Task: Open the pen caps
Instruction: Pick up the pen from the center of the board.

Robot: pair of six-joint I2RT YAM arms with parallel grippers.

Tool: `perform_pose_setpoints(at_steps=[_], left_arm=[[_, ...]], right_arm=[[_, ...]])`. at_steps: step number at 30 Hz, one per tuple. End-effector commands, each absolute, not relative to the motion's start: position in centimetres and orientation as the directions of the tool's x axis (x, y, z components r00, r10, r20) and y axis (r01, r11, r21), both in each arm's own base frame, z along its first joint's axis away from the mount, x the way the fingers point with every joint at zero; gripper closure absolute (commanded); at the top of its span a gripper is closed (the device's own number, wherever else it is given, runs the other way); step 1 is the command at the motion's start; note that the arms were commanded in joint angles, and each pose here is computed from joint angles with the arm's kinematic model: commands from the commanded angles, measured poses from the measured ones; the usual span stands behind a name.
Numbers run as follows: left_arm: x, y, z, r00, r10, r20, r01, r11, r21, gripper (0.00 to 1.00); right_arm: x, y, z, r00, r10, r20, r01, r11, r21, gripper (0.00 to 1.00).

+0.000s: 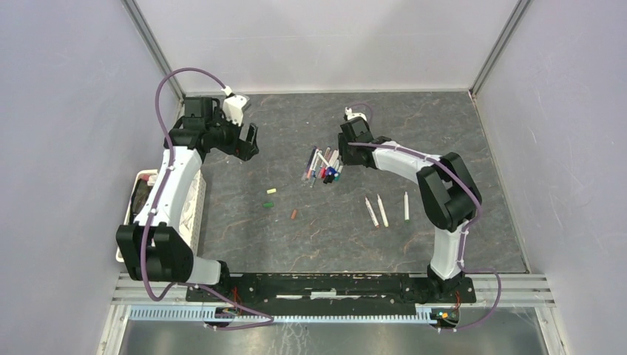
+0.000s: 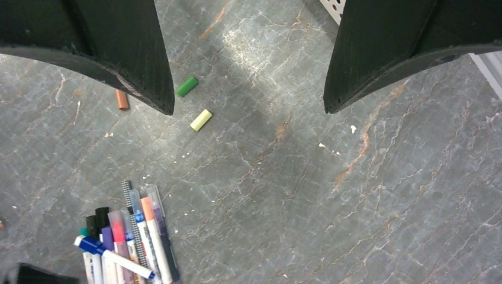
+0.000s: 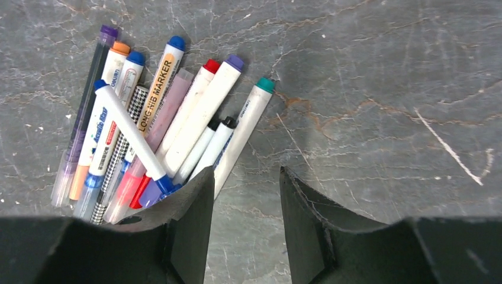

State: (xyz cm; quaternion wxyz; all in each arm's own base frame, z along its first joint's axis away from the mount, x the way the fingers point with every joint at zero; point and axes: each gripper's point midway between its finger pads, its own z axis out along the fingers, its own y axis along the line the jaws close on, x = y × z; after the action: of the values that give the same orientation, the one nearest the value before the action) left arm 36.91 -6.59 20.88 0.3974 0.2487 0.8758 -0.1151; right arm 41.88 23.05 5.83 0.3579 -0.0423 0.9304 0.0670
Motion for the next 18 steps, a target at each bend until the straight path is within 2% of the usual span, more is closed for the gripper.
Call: perform_pose_setpoints(at_steps=[1, 8, 14, 18], left_arm=[[35.6, -7.7, 22.6, -0.529, 0.309, -0.790, 0.550, 0.834, -0.042, 0.00], [35.3, -7.9, 22.3, -0.534, 0.316, -0.785, 0.561, 0.827, -0.049, 0.00], [35.3, -7.9, 22.3, -0.527, 0.323, -0.786, 0.568, 0.822, -0.043, 0.00], [35.2, -8.2, 22.4, -0.525, 0.323, -0.787, 0.580, 0.813, -0.054, 0.00]], right_arm=[[42.9, 24.7, 5.7, -0.752, -0.005, -0.659, -0.115, 0.986, 0.123, 0.51], [43.4, 24.6, 3.9, -0.766, -0.009, -0.643, -0.086, 0.993, 0.087, 0.55], [42.7, 22.6, 3.1, -0.775, -0.035, -0.631, -0.051, 0.999, 0.007, 0.66], [42.1, 21.5, 3.2, -0.772, -0.045, -0.635, -0.042, 0.999, -0.020, 0.69]])
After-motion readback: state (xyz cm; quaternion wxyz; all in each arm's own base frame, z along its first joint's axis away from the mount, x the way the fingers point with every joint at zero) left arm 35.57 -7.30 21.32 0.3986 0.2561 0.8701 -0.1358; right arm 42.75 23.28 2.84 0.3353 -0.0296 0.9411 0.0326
